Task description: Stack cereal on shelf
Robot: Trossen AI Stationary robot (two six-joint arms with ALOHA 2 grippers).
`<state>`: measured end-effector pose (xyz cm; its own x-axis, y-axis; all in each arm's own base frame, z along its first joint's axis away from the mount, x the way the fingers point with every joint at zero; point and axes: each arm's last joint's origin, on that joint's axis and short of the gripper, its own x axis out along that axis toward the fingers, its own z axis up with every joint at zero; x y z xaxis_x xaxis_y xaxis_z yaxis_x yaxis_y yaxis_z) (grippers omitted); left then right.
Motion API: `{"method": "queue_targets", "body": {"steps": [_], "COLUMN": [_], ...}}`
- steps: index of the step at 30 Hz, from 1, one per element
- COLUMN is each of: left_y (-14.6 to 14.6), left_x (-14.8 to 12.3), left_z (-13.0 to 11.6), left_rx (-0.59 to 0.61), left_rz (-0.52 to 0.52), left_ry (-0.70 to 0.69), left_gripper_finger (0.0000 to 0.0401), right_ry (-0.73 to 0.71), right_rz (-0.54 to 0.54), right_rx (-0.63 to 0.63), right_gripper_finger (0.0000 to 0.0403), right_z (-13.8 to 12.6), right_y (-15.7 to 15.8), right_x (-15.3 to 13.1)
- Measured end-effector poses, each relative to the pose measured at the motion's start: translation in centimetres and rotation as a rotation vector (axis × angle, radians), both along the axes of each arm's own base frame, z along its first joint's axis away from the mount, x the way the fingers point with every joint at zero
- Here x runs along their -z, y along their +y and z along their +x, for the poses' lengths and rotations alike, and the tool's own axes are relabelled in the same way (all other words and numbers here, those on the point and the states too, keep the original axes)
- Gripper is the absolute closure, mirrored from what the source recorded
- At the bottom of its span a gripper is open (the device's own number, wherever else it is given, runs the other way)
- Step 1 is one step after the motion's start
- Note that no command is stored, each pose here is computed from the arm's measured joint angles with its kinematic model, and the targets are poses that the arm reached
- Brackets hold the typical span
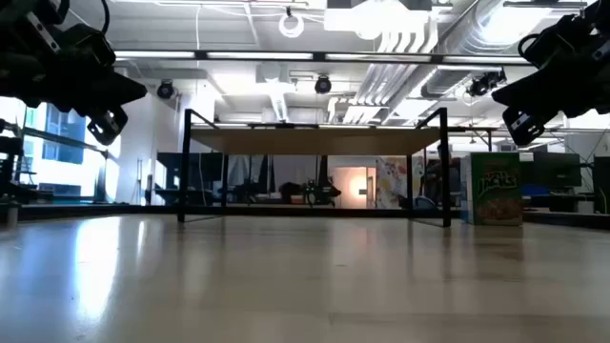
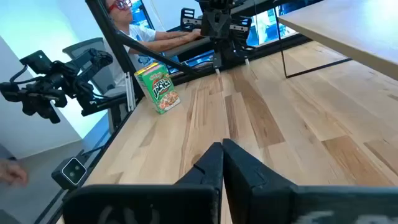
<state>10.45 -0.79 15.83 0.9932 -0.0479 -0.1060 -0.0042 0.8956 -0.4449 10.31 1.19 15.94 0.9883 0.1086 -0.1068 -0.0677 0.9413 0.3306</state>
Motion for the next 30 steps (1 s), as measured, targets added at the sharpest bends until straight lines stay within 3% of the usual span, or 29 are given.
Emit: {"method": "queue_targets", "body": {"steps": [22,26,30], "left_y": [0.0,0.0,0.0], "left_x": [0.0,0.0,0.0], "left_z": [0.0,0.0,0.0], "left_rx": [0.000,0.000,0.000], "left_rz": [0.000,0.000,0.000], "left_ry": [0.000,0.000,0.000], "left_gripper_finger": [0.0398,0.0398,0.0398], "right_ry": [-0.014,-0.240,-0.530], "right_rz": [0.001,0.090,0.156], "right_rx": [0.012,0.121,0.400], "right_gripper_finger": [0.0402,0.0402,0.0402], "right_z": [0.0,0.0,-0.9], "right_y": [0.0,-0.4,-1.3], "right_x": [-0.1,-2.3,-5.0]}}
